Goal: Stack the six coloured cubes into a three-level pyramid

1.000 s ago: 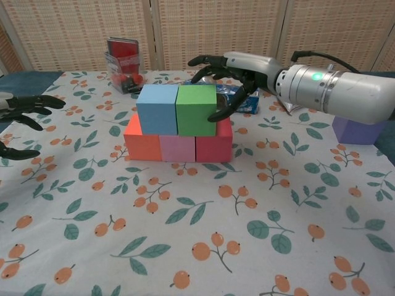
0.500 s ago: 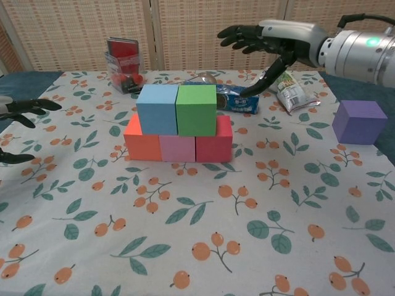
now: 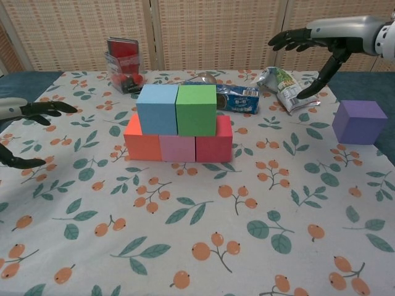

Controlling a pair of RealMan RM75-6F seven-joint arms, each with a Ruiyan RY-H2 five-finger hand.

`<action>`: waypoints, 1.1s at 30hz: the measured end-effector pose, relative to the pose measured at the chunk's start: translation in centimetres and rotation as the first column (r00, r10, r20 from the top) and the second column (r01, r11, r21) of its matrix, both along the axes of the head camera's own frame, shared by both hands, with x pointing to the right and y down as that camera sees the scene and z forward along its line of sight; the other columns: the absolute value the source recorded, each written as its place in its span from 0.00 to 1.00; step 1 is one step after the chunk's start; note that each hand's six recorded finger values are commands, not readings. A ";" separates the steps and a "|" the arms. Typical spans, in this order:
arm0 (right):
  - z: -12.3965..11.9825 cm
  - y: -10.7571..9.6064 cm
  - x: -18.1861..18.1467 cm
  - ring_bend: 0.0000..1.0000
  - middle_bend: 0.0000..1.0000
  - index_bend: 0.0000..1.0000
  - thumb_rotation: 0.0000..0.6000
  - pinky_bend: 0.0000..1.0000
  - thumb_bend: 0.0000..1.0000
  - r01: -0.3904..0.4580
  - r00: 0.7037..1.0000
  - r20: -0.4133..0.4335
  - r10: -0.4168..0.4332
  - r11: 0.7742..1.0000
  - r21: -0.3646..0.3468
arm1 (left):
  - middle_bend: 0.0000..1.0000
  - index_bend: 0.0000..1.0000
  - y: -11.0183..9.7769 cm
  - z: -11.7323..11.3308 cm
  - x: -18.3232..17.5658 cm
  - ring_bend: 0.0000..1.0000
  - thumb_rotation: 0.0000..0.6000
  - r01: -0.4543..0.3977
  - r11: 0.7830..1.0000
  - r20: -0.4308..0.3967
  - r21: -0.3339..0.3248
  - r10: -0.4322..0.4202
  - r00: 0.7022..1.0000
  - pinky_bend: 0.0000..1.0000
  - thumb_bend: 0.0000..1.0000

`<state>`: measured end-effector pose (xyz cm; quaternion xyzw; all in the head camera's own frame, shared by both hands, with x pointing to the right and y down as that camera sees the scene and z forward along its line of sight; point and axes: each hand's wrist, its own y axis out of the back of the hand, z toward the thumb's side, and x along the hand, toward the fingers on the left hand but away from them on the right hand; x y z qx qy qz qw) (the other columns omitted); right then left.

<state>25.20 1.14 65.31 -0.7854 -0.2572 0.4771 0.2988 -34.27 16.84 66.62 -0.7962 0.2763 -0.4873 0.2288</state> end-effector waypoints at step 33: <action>6.1 2.4 14.3 0.00 0.18 0.15 1.00 0.00 0.02 -0.215 0.938 -0.282 0.200 0.976 -0.022 | 0.00 0.06 0.8 -1.7 -1.0 0.00 1.00 0.171 0.985 -0.131 -0.031 -0.173 0.976 0.13 0.31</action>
